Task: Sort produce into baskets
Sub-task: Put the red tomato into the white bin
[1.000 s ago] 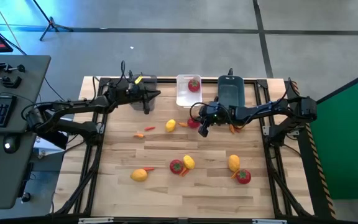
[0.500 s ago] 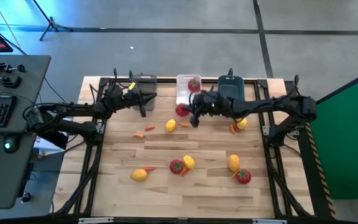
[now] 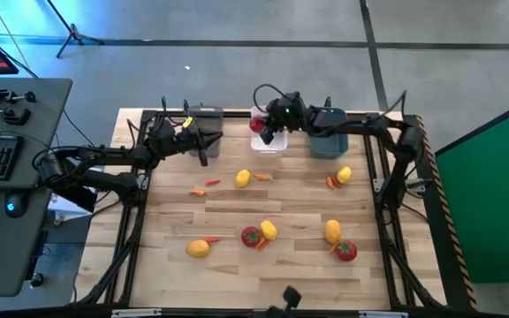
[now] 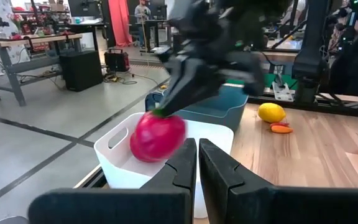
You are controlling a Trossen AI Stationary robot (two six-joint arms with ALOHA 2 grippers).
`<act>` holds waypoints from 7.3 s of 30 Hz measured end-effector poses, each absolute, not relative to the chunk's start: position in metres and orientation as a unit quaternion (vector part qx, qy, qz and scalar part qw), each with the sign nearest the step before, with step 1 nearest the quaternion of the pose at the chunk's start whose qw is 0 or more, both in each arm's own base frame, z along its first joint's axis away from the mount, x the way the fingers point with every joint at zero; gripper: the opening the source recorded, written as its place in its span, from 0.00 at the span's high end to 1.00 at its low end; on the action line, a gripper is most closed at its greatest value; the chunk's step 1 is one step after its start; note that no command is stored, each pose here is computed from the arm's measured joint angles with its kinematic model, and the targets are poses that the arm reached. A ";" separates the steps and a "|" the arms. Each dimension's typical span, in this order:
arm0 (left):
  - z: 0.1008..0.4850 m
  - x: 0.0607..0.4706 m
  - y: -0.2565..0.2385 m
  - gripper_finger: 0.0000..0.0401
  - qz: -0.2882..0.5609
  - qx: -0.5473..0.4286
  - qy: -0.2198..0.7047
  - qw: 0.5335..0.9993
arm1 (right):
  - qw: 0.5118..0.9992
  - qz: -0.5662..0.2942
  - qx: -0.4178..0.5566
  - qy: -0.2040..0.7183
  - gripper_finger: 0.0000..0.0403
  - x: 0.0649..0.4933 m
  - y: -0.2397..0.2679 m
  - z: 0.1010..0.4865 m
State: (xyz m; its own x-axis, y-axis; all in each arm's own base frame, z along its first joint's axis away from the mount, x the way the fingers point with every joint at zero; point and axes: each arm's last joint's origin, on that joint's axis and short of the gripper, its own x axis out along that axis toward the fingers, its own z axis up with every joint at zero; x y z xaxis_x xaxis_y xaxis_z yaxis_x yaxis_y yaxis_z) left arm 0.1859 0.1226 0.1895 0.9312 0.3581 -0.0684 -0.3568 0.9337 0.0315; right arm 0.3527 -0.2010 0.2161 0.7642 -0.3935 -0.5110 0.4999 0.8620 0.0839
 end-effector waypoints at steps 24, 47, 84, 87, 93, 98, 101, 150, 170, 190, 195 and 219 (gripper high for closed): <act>0.189 0.186 0.122 0.99 0.181 0.013 0.038 0.983 | 0.915 -0.261 0.123 0.283 1.00 0.351 -0.265 0.173; 0.189 0.186 0.122 0.99 0.181 0.012 0.038 0.983 | 0.922 -0.277 0.095 0.253 0.62 0.347 -0.262 0.201; 0.189 0.186 0.123 0.99 0.181 0.016 0.039 0.983 | 0.913 -0.224 0.025 0.341 1.00 0.337 -0.186 0.230; 0.189 0.186 0.123 0.99 0.181 0.016 0.039 0.982 | 0.918 -0.216 0.041 0.329 1.00 0.329 -0.165 0.220; 0.189 0.186 0.123 0.99 0.181 0.016 0.039 0.983 | 0.928 -0.196 0.075 0.307 1.00 0.304 -0.112 0.210; 0.189 0.186 0.122 0.99 0.178 0.029 0.041 0.983 | 0.917 -0.225 0.094 0.315 1.00 0.279 -0.064 0.219; 0.189 0.186 0.122 0.99 0.177 0.035 0.042 0.983 | 0.906 -0.220 0.121 0.342 1.00 0.263 -0.035 0.227; 0.189 0.186 0.122 0.99 0.176 0.050 0.044 0.982 | 0.539 -0.215 0.245 0.777 0.30 0.225 0.167 0.187; 0.189 0.186 0.122 0.99 0.175 0.042 0.043 0.983 | 0.525 -0.201 0.259 0.785 0.25 0.217 0.180 0.190; 0.189 0.186 0.122 0.99 0.175 0.042 0.043 0.983 | 0.512 -0.183 0.273 0.794 0.25 0.208 0.197 0.190; 0.189 0.186 0.122 0.99 0.175 0.041 0.044 0.983 | 0.518 -0.169 0.267 0.795 0.25 0.205 0.202 0.190; 0.187 0.186 0.122 0.99 0.174 0.049 0.055 0.982 | 0.534 -0.116 0.235 0.804 0.26 0.191 0.209 0.167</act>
